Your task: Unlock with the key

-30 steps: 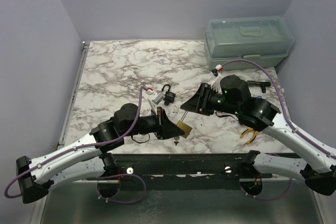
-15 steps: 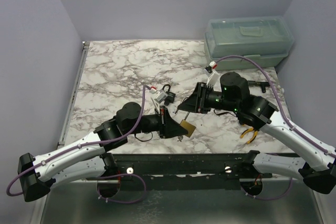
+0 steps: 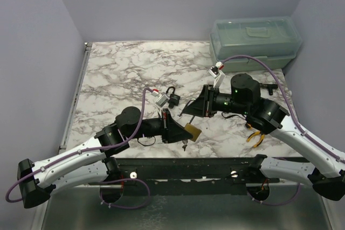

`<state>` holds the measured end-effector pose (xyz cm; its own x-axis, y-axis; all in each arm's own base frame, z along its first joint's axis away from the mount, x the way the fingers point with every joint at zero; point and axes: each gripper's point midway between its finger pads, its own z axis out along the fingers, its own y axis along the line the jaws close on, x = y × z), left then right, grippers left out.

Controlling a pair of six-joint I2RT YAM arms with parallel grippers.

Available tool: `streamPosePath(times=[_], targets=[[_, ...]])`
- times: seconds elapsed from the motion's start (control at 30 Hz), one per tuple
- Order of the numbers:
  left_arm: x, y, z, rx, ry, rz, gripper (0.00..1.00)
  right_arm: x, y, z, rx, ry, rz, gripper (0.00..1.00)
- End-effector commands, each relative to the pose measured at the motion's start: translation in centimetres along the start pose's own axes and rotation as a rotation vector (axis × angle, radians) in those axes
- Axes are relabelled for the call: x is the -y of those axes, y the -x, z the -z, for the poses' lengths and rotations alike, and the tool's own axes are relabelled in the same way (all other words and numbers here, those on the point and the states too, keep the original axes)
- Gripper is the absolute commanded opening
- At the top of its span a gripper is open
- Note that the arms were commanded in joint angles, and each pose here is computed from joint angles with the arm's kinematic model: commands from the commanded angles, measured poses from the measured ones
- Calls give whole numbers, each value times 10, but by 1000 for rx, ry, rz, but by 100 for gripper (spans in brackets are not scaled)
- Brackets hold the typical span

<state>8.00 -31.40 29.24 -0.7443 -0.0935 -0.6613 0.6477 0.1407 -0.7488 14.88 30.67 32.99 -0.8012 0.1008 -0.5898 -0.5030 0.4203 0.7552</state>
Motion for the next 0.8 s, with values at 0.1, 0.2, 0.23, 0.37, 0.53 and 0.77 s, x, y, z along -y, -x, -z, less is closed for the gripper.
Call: streamPosePath(times=[0.1, 0.2, 0.23, 0.37, 0.53, 0.77], targets=[[4, 3, -1, 17, -18, -3, 0, -30, 10, 9, 22, 109, 63, 30], [7, 5, 0, 21, -27, -6, 0, -32, 4, 6, -14, 141, 72, 35], [8, 6, 0, 23, -30, -7, 0, -32, 2, 5, -22, 150, 74, 36], [10, 6, 1, 26, -38, -11, 0, -31, -1, 5, -27, 160, 75, 38], [10, 7, 0, 29, -42, -10, 0, -30, -6, 2, -51, 168, 72, 38], [13, 11, 0, 45, -52, -17, 0, -24, -14, -5, -90, 174, 65, 40]])
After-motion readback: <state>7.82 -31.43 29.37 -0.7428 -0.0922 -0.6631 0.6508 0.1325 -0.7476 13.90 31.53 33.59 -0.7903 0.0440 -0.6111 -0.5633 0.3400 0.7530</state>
